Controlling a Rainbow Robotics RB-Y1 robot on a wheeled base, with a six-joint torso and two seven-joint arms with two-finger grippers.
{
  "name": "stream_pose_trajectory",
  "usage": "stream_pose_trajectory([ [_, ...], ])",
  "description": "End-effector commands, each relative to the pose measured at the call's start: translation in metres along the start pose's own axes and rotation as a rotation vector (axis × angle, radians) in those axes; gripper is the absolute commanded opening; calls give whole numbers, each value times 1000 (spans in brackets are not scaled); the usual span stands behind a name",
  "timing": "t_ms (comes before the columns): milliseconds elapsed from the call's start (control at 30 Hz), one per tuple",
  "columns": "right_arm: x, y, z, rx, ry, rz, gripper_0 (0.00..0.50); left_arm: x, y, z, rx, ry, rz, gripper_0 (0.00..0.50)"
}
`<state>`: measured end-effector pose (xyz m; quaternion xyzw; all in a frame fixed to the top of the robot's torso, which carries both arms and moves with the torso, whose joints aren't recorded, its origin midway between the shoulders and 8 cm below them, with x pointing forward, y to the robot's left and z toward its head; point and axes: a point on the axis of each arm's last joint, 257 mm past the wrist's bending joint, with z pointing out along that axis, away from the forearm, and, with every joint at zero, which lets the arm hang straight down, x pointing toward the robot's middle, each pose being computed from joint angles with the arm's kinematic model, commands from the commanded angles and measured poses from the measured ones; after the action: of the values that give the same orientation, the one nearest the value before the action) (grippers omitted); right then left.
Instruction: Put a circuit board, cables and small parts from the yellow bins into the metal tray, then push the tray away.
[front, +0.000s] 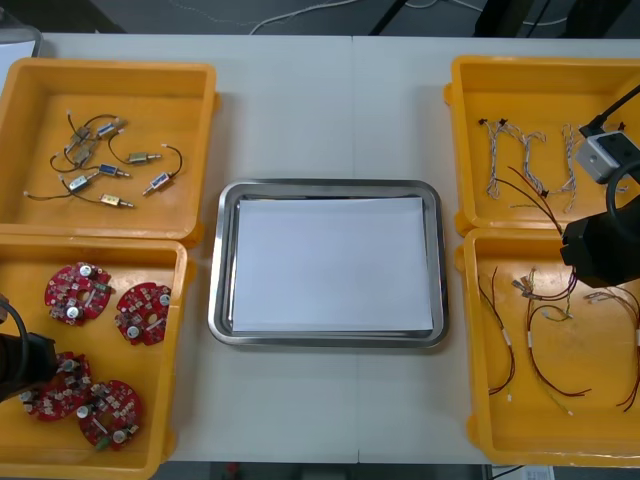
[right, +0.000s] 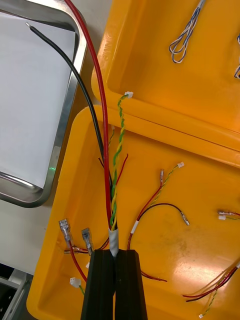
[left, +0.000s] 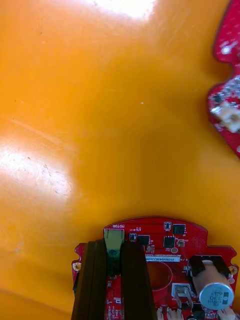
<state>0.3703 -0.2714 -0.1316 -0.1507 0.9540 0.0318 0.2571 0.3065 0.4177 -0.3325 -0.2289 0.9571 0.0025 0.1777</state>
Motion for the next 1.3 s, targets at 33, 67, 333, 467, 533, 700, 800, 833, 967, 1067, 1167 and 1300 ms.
stream_pose_trajectory([
  [33, -9, 9, -5, 0, -31, -20, 0, -30, -12, -32, 10, -63, 41, 0],
  [67, -9, 9, -5, 0, -31, -20, 0, -34, -12, -36, 10, -71, 49, 0],
  [333, -9, 9, -5, 0, -31, -20, 0, -57, -21, -67, 4, -126, 131, 0],
  [467, -9, 9, -5, 0, -31, -20, 0, -62, -36, -89, 4, -135, 180, 0],
  [533, -9, 9, -5, 0, -31, -20, 0, -64, -43, -99, 5, -142, 201, 0],
  [700, -9, 9, -5, 0, -31, -20, 0, -63, -71, -123, 64, -142, 272, 0],
  [800, -9, 9, -5, 0, -31, -20, 0, -67, -91, -135, 111, -147, 311, 0],
  [833, -9, 9, -5, 0, -31, -20, 0, -69, -96, -139, 124, -154, 317, 0],
  [967, -9, 9, -5, 0, -31, -20, 0, -82, -131, -160, 203, -195, 367, 0],
  [1067, -9, 9, -5, 0, -31, -20, 0, -84, -152, -168, 230, -211, 376, 0],
  [1167, -9, 9, -5, 0, -31, -20, 0, -82, -173, -171, 245, -210, 379, 0],
  [1300, -9, 9, -5, 0, -31, -20, 0, -78, -199, -175, 254, -206, 374, 0],
])
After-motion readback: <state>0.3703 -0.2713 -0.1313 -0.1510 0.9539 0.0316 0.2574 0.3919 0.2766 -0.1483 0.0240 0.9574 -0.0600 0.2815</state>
